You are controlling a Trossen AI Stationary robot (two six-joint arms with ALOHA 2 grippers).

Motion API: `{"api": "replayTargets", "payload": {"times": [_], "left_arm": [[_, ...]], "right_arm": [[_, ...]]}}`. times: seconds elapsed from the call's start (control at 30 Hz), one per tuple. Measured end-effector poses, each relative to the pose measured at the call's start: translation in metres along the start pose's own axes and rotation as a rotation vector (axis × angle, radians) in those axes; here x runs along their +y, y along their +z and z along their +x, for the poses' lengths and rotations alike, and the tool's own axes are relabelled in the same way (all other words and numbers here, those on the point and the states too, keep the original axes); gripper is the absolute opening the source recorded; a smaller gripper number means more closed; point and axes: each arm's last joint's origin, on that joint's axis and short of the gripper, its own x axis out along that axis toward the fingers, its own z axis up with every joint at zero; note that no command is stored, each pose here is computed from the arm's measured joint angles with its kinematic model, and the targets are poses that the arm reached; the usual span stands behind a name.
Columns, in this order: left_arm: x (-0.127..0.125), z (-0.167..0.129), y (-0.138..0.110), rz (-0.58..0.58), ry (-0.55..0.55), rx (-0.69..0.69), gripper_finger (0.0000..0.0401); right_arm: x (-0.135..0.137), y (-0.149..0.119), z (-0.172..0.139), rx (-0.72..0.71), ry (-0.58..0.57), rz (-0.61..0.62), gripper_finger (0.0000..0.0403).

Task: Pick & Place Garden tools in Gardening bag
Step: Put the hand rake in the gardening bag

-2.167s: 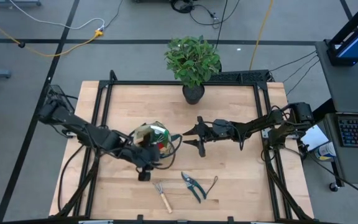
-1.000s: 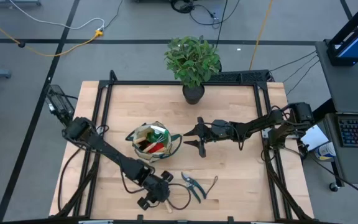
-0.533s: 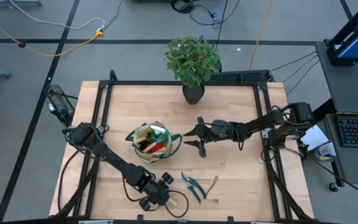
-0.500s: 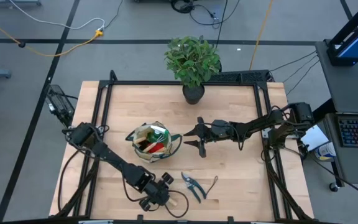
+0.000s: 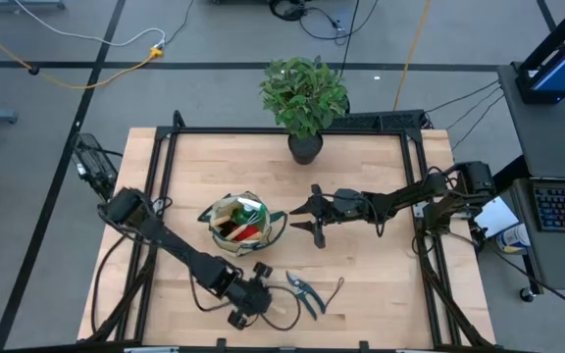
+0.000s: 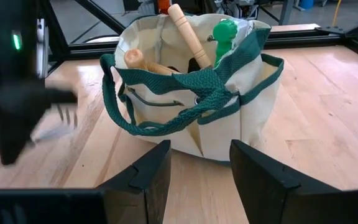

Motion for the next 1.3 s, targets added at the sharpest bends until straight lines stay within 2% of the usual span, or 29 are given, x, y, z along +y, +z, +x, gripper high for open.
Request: {"api": "replayTargets", "payload": {"times": [0.2, 0.47, 0.57, 0.83, 1.07, 1.3], "left_arm": [[0.010, -0.063, 0.021, -0.097, 0.159, -0.143, 0.0066], [0.049, -0.153, 0.018, -0.468, 0.598, -0.311, 0.0068], [0.063, -0.173, 0.013, -0.575, 0.691, -0.346, 0.0068], [0.089, -0.170, -0.004, -0.764, 0.780, -0.267, 0.0069], [0.102, -0.154, -0.010, -0.829, 0.838, -0.215, 0.0069], [0.103, -0.127, -0.016, -0.860, 0.867, -0.129, 0.0069]], "right_arm": [[0.000, 0.000, 0.000, 0.003, -0.002, 0.000, 0.0155], [0.000, -0.001, 0.000, 0.005, -0.003, 0.000, 0.0155], [0.000, 0.000, 0.000, 0.002, -0.003, 0.000, 0.0155], [0.000, 0.000, 0.000, 0.003, -0.003, 0.000, 0.0155], [0.000, 0.000, 0.000, 0.003, -0.003, 0.000, 0.0155], [0.000, 0.000, 0.000, 0.004, -0.003, 0.004, 0.0155]]}}
